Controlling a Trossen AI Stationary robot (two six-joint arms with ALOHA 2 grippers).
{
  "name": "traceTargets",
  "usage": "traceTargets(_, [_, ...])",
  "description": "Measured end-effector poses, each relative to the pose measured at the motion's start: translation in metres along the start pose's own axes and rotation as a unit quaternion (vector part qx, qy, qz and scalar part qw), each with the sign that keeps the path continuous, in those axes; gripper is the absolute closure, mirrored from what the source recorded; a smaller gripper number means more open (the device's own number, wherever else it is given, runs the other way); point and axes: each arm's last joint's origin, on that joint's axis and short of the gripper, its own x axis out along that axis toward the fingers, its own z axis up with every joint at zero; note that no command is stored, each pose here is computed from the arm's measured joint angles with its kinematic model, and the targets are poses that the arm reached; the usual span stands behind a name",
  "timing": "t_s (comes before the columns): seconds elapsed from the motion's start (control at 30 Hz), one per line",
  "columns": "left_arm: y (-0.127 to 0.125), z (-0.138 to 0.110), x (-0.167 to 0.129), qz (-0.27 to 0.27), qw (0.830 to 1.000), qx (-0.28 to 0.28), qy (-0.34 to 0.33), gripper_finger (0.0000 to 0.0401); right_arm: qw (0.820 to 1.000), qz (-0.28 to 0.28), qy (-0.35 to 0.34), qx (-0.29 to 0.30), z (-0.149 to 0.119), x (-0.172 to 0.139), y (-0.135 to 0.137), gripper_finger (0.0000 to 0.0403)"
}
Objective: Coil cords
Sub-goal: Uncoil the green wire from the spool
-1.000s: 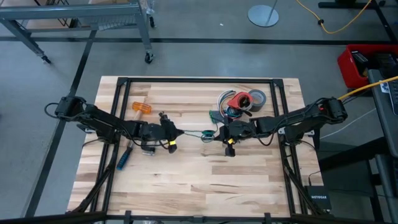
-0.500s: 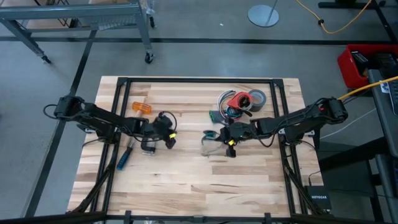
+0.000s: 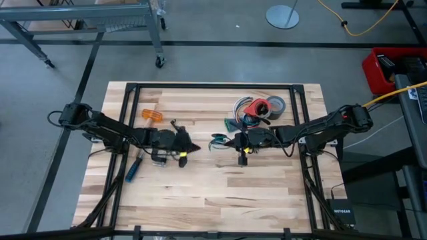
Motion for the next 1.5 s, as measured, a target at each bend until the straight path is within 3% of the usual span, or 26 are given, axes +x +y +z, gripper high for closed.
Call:
traceTargets(0.2, [-0.017, 0.013, -0.003, -0.051, 0.994, 0.052, -0.076, 0.0397, 1.000, 0.025, 0.006, 0.006, -0.001, 0.001, -0.004, 0.0402])
traceTargets(0.53, [-0.016, 0.011, -0.003, -0.050, 0.996, 0.028, -0.070, 0.0397, 0.997, 0.066, -0.037, 0.009, 0.007, 0.000, -0.001, 0.0402])
traceTargets(1.07, [-0.014, 0.012, -0.002, -0.034, 0.996, 0.035, -0.074, 0.0397, 0.996, 0.069, -0.049, 0.009, 0.010, 0.000, -0.001, 0.0402])
traceTargets(1.3, [-0.010, 0.013, -0.002, 0.035, 0.993, 0.064, -0.089, 0.0392, 0.996, 0.070, -0.049, 0.008, 0.010, 0.000, -0.001, 0.0402])
traceTargets(1.5, [0.010, 0.019, -0.001, 0.083, 0.991, -0.008, -0.104, 0.0317, 0.995, 0.082, -0.049, 0.008, 0.010, 0.000, 0.000, 0.0402])
